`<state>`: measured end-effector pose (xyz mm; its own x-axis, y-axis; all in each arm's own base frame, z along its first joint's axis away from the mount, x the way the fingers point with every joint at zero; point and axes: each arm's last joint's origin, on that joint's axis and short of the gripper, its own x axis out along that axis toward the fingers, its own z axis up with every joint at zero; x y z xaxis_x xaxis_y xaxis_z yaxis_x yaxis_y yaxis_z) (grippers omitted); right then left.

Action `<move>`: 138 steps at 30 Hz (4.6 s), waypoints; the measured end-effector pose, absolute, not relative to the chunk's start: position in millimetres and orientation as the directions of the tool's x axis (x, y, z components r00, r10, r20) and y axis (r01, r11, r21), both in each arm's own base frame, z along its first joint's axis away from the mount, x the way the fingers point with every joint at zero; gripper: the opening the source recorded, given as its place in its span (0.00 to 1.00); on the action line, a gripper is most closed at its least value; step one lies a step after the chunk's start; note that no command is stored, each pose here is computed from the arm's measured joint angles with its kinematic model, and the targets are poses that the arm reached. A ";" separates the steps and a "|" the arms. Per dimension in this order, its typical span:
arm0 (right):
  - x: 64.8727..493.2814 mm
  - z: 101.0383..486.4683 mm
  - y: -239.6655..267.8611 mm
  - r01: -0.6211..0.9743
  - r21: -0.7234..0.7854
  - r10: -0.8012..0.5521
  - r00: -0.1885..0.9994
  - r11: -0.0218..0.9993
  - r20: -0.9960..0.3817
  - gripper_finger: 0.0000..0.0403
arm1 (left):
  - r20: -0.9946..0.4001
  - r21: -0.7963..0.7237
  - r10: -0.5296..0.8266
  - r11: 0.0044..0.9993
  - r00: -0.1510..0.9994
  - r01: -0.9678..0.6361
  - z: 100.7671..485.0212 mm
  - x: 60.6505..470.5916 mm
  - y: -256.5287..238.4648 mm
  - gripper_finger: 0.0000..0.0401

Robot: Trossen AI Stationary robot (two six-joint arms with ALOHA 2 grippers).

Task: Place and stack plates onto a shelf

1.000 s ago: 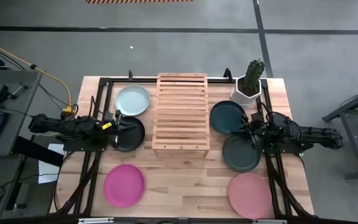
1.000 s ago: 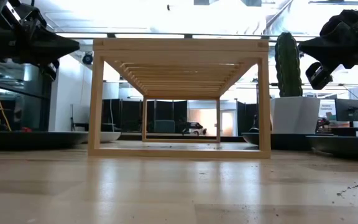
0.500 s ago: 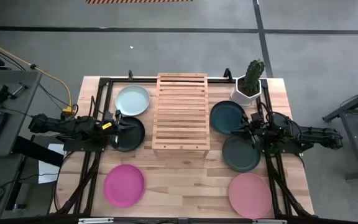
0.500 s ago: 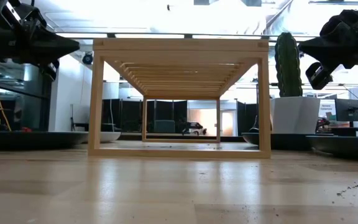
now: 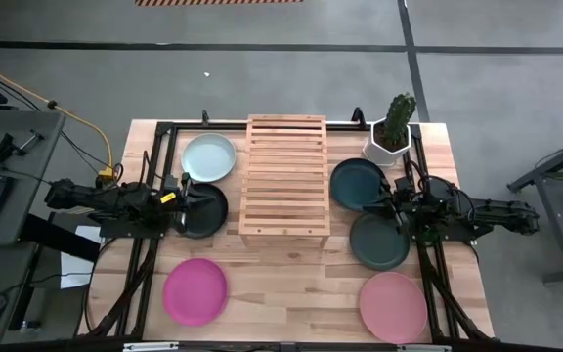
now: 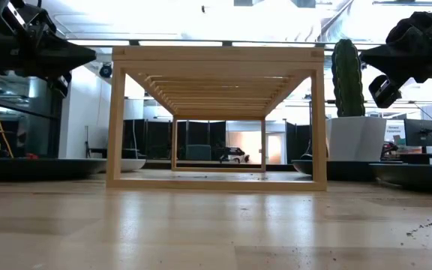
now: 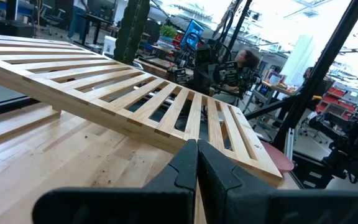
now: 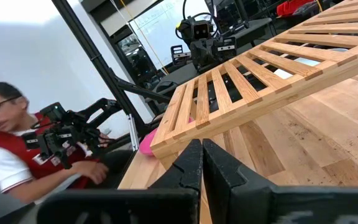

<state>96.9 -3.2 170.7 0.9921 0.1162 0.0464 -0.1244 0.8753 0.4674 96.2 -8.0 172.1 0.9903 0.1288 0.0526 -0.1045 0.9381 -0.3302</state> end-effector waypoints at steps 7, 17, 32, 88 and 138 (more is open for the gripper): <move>97.0 170.5 -3.1 -0.124 0.468 0.117 0.992 0.875 0.046 0.00 | 0.052 -0.330 0.129 0.938 0.990 -0.104 172.1 96.2 -8.0 0.00; 96.9 170.6 -3.1 -0.125 0.467 0.117 0.992 0.875 0.046 0.00 | 0.052 -0.330 0.128 0.938 0.990 -0.104 172.1 96.2 -8.0 0.00; 96.9 170.6 -3.2 -0.124 0.467 0.116 0.992 0.875 0.046 0.00 | 0.052 -0.330 0.129 0.938 0.990 -0.105 172.1 96.2 -8.0 0.00; 95.9 179.5 -11.6 0.094 0.449 -0.174 0.975 0.889 0.139 0.00 | 0.044 -0.328 0.128 0.939 0.991 -0.107 171.4 96.8 -8.0 0.00; 165.2 230.2 75.2 0.417 0.583 0.358 0.502 0.697 -0.787 0.17 | 0.044 -0.345 0.128 0.933 0.991 -0.106 171.4 96.8 -8.0 0.00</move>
